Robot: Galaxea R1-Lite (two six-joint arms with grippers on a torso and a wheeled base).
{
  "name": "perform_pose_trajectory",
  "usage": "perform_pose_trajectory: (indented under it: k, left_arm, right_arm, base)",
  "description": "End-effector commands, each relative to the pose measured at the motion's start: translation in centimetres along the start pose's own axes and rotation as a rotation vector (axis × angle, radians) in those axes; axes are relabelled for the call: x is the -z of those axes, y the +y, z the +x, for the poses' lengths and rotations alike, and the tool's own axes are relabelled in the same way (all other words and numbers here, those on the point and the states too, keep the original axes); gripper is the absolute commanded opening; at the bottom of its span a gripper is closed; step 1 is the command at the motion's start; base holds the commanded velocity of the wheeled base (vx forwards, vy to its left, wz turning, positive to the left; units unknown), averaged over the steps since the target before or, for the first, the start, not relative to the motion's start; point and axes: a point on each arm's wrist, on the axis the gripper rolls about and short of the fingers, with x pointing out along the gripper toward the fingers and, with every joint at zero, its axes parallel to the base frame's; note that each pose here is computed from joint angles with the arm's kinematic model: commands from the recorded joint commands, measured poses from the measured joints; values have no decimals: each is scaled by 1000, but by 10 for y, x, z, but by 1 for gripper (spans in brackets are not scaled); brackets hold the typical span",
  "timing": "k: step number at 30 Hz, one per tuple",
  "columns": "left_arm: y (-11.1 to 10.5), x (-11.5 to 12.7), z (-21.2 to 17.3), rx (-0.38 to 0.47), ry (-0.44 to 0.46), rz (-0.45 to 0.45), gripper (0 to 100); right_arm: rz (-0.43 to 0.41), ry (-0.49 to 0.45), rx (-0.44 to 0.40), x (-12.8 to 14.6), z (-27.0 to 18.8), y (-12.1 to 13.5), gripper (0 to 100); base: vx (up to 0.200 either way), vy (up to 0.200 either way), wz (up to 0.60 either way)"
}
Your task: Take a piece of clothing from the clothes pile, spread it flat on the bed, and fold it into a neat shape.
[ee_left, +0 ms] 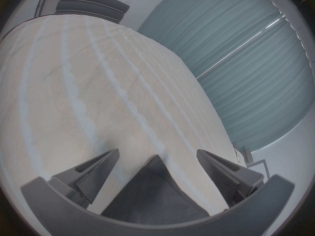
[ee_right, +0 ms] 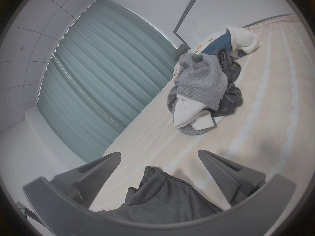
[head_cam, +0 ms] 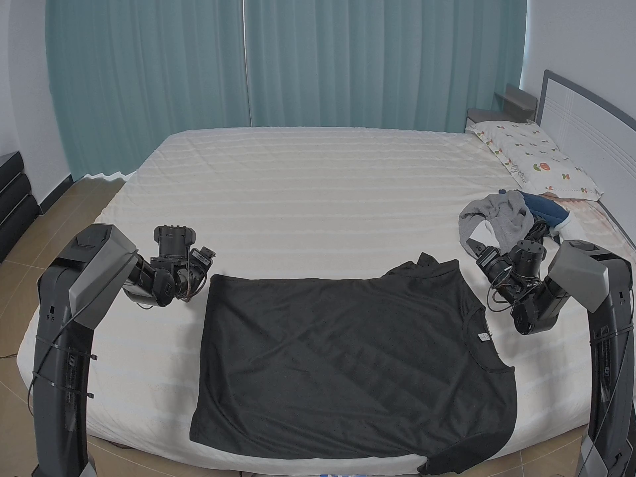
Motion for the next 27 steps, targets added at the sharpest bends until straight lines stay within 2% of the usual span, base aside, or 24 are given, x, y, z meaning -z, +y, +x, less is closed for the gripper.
perform_pose_trajectory:
  k: [1, 6, 9, 13, 14, 16, 19, 21, 24, 27]
  left_arm:
    - [-16, -4, -36, 36, 37, 0, 100]
    - [-25, -1, -51, 52, 55, -20, 100]
    - [-23, 11, -57, 34, 79, -26, 100]
    - [-30, 7, -67, 50, 75, -27, 100]
    - [-36, 4, -75, 64, 73, -31, 100]
    - [-39, 4, -77, 74, 72, -30, 100]
    - [-56, 4, -93, 117, 70, -16, 100]
    - [-58, 4, -105, 112, 80, -15, 100]
    - [-48, 8, -116, 71, 107, -9, 100]
    - [-23, 22, -122, 8, 168, -1, 100]
  right_arm:
    - [-3, -18, -22, -14, -12, 22, 100]
    - [-39, 1, -42, -14, -21, 43, 100]
    - [-46, 27, -14, -27, -35, 53, 100]
    - [-42, 57, 32, -24, -49, 48, 100]
    - [-38, 81, 54, -22, -65, 46, 100]
    - [-36, 90, 58, -20, -72, 45, 100]
    - [-34, 107, 56, -13, -99, 41, 100]
    - [-34, 132, 65, -6, -110, 37, 100]
    - [-29, 156, 74, 1, -121, 32, 100]
    - [36, 185, 58, 8, -135, 26, 100]
  base:
    - [0, 0, 0]
    - [-160, 0, 0]
    - [-200, 0, 0]
    - [-200, 0, 0]
    - [-200, 0, 0]
    - [0, 0, 0]
    - [0, 0, 0]
    - [0, 0, 0]
    - [0, 0, 0]
    - [0, 0, 0]
